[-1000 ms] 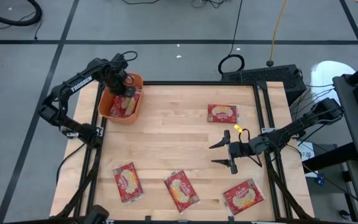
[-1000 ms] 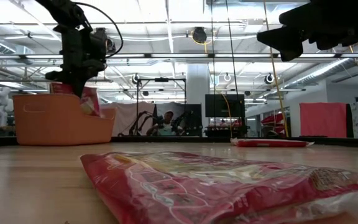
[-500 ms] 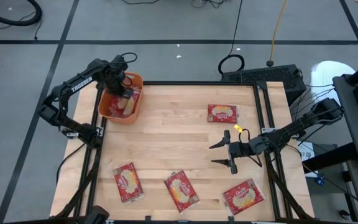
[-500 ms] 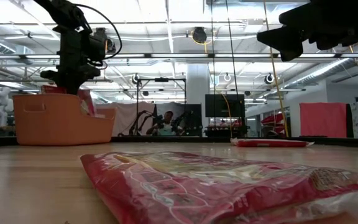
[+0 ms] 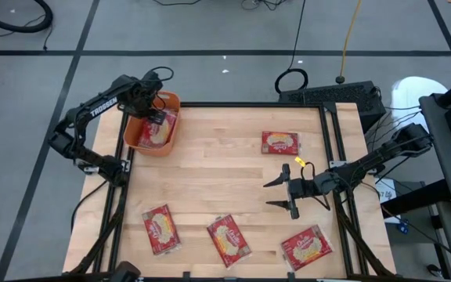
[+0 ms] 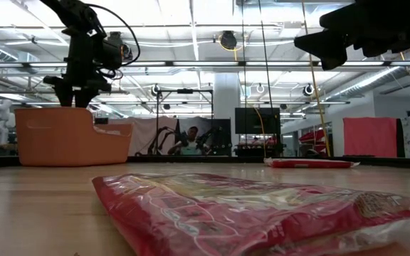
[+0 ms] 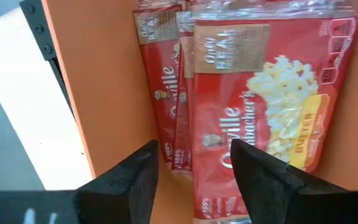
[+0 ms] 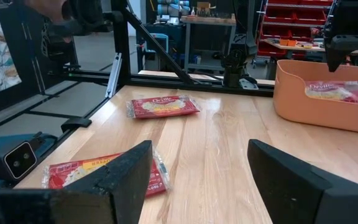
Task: Sort popcorn bags into baskets
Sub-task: Put the red popcorn bag into the orange bin
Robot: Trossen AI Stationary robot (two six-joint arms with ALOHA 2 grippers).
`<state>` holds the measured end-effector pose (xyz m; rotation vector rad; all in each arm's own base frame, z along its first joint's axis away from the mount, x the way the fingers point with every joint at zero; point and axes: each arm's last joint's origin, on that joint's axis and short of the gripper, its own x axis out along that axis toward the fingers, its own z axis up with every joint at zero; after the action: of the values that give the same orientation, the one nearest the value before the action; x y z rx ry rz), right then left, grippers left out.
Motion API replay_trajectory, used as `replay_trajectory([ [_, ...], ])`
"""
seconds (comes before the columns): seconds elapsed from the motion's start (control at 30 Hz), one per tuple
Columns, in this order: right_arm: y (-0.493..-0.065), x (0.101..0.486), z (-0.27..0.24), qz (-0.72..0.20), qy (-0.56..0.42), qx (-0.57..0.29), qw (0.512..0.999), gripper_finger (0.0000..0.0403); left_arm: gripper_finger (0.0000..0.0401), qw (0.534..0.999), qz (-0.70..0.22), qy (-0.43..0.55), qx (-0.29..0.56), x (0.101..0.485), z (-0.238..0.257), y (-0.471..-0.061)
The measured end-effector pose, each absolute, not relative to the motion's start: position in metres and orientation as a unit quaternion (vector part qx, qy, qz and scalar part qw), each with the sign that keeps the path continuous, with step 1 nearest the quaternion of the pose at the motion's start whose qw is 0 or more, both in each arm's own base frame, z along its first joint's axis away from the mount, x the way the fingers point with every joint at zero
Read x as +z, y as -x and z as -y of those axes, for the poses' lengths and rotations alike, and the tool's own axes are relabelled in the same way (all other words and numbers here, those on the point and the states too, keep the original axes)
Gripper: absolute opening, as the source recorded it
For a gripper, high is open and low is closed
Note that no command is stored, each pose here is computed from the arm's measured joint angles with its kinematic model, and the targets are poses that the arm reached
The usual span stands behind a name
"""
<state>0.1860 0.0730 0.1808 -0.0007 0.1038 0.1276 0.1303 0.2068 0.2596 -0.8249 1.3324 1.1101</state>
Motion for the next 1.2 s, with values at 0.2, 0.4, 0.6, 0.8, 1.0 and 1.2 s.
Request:
replay_trajectory([
  [0.2,-0.186,0.181,-0.073,-0.052,0.000,0.064,0.997,0.0256,0.0212,0.583,-0.573,0.329,0.473,0.260,-0.206,-0.134],
  [0.4,-0.186,0.180,-0.073,-0.055,0.001,0.054,0.997,0.0256,0.0185,0.678,-0.504,0.284,0.454,0.281,-0.198,-0.146],
  [0.6,-0.185,0.172,-0.065,-0.089,0.019,-0.068,0.993,0.0256,0.0154,0.800,-0.409,0.227,0.374,0.317,-0.156,-0.173],
  [0.8,-0.185,0.163,-0.056,-0.164,0.035,-0.157,0.973,0.0256,0.0138,0.882,-0.334,0.166,0.289,0.329,-0.087,-0.203],
  [1.0,-0.194,0.175,-0.048,-0.259,0.063,-0.192,0.945,0.0256,0.0136,0.930,-0.253,0.111,0.241,0.299,-0.027,-0.222],
  [1.2,-0.192,0.177,-0.029,-0.362,0.131,-0.222,0.896,0.0256,0.0136,0.957,-0.166,0.125,0.201,0.268,0.030,-0.234],
])
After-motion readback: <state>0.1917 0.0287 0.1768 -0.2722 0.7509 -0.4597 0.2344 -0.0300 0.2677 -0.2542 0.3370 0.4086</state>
